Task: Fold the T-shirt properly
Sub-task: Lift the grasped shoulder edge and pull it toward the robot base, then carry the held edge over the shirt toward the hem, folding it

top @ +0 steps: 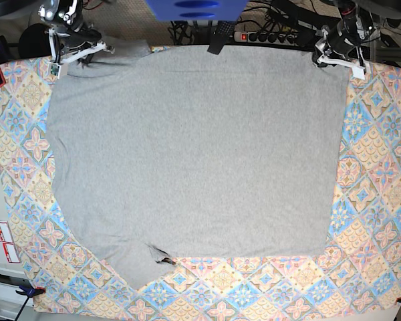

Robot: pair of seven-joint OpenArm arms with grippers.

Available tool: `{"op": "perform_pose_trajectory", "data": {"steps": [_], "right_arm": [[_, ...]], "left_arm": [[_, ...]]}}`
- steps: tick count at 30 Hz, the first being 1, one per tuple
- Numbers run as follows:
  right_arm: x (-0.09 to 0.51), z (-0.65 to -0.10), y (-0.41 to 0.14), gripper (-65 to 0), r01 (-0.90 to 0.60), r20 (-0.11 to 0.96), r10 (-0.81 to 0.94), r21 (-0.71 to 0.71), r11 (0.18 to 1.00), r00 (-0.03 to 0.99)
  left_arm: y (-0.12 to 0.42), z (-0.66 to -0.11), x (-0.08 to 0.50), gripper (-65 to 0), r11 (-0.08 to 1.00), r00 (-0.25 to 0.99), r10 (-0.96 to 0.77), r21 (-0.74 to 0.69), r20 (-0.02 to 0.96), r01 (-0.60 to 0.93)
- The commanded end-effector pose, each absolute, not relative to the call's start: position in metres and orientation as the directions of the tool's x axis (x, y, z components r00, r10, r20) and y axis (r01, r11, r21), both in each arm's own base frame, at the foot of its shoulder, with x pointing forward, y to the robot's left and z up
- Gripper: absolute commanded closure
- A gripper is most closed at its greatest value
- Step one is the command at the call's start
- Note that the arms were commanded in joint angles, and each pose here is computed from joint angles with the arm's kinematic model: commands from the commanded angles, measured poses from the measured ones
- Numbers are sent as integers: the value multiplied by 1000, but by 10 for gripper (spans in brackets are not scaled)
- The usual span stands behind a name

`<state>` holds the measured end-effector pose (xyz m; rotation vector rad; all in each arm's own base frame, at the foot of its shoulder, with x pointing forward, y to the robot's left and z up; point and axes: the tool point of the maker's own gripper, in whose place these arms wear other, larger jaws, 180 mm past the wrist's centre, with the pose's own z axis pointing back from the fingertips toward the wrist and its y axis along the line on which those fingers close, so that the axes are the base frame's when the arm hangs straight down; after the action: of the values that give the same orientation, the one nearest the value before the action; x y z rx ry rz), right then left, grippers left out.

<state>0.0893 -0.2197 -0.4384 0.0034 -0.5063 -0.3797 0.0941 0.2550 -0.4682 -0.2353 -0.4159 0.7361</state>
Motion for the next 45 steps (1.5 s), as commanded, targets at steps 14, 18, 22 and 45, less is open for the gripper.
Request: {"op": "perform_pose_trajectory", "data": {"steps": [14, 18, 22, 45], "right_arm": [[192, -396, -225, 0, 315, 695, -335, 162, 935, 637], [240, -371, -225, 0, 293, 765, -337, 201, 935, 549], [270, -365, -226, 0, 291, 785, -353, 229, 929, 509], [391, -382, -208, -7, 229, 751, -381, 305, 925, 539]], "left_arm": [[262, -409, 225, 0, 744, 547, 667, -487, 506, -457], [263, -401, 255, 0, 731, 515, 681, -523, 521, -438], [264, -410, 280, 0, 689, 493, 722, -565, 485, -454], [262, -392, 370, 0, 664, 450, 744, -615, 493, -425]]}}
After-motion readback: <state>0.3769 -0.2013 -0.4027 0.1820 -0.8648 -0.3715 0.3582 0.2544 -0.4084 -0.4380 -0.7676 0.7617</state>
